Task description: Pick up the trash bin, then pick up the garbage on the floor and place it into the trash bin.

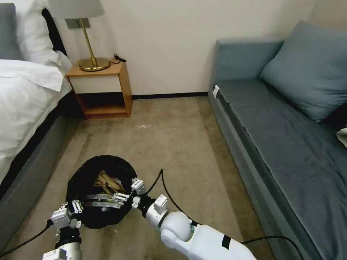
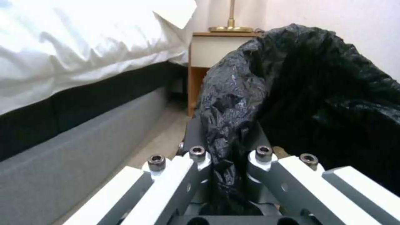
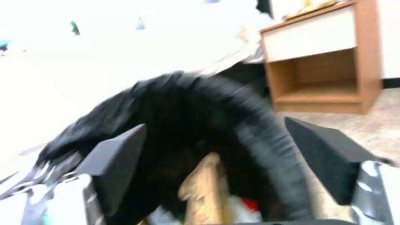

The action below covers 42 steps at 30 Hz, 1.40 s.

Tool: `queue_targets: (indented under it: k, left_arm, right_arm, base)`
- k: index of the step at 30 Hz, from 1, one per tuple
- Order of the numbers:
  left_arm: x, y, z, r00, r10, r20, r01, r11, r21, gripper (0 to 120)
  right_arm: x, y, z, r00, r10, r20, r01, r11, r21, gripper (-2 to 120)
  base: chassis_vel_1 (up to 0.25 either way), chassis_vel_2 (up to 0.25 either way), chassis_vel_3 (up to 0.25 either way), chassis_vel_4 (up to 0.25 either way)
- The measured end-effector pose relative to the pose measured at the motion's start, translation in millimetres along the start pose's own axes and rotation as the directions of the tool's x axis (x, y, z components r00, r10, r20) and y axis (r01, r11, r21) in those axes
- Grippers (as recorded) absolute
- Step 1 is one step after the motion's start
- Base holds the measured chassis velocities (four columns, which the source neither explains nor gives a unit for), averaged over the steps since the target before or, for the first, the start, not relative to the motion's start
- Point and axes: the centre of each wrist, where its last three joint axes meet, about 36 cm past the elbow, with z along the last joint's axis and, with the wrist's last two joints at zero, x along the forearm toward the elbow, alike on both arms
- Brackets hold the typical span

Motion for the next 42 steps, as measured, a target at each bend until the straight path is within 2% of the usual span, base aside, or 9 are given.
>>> queue_targets:
  k: [10,15,17,20,22,25,29,40,42]
  left_arm:
    - [-2.2,2.9,-1.4,0.997,-0.072,-0.009,0.073,0.995,0.075,5]
    - [-6.3,2.8,-7.2,0.981,-0.180,-0.072,0.189,0.969,0.162,5]
    - [-12.4,0.0,-10.2,0.955,-0.262,-0.140,0.289,0.930,0.227,5]
    - [-18.4,-4.5,-11.2,0.932,-0.304,-0.195,0.350,0.894,0.279,5]
    - [-19.4,-5.3,-11.4,0.930,-0.308,-0.202,0.357,0.889,0.288,5]
    - [-29.0,-12.0,-15.8,0.913,-0.308,-0.266,0.395,0.831,0.392,5]
    - [-37.3,-17.1,-12.1,0.903,-0.310,-0.299,0.419,0.794,0.441,5]
    - [-49.3,-15.0,-3.4,0.875,-0.351,-0.333,0.472,0.770,0.429,5]
    - [-54.1,-15.1,-4.6,0.880,-0.363,-0.305,0.467,0.774,0.426,15]
  right_arm:
    - [25.0,-96.0,-10.4,0.965,0.260,0.027,-0.261,0.965,0.034,100]
    - [53.4,-149.9,8.8,0.914,0.405,-0.016,-0.401,0.909,0.114,100]
    - [70.6,-165.4,13.6,0.898,0.439,-0.033,-0.430,0.891,0.144,100]
    - [81.2,-170.0,15.9,0.900,0.434,-0.042,-0.422,0.891,0.169,100]
    - [82.3,-170.1,16.2,0.901,0.432,-0.043,-0.419,0.891,0.173,100]
    - [87.9,-167.8,16.8,0.914,0.403,-0.047,-0.387,0.900,0.201,100]
    - [91.5,-164.8,19.7,0.924,0.379,-0.056,-0.359,0.908,0.216,100]
    - [96.7,-172.3,20.3,0.932,0.357,-0.067,-0.336,0.917,0.215,100]
    - [99.6,-173.7,23.6,0.941,0.332,-0.072,-0.311,0.927,0.212,100]
  base:
    - [0.000,0.000,0.000,0.000]
    - [0.000,0.000,0.000,0.000]
    - [0.000,0.000,0.000,0.000]
    - [0.000,0.000,0.000,0.000]
    - [0.000,0.000,0.000,0.000]
    - [0.000,0.000,0.000,0.000]
    - [0.000,0.000,0.000,0.000]
    - [0.000,0.000,0.000,0.000]
    - [0.000,0.000,0.000,0.000]
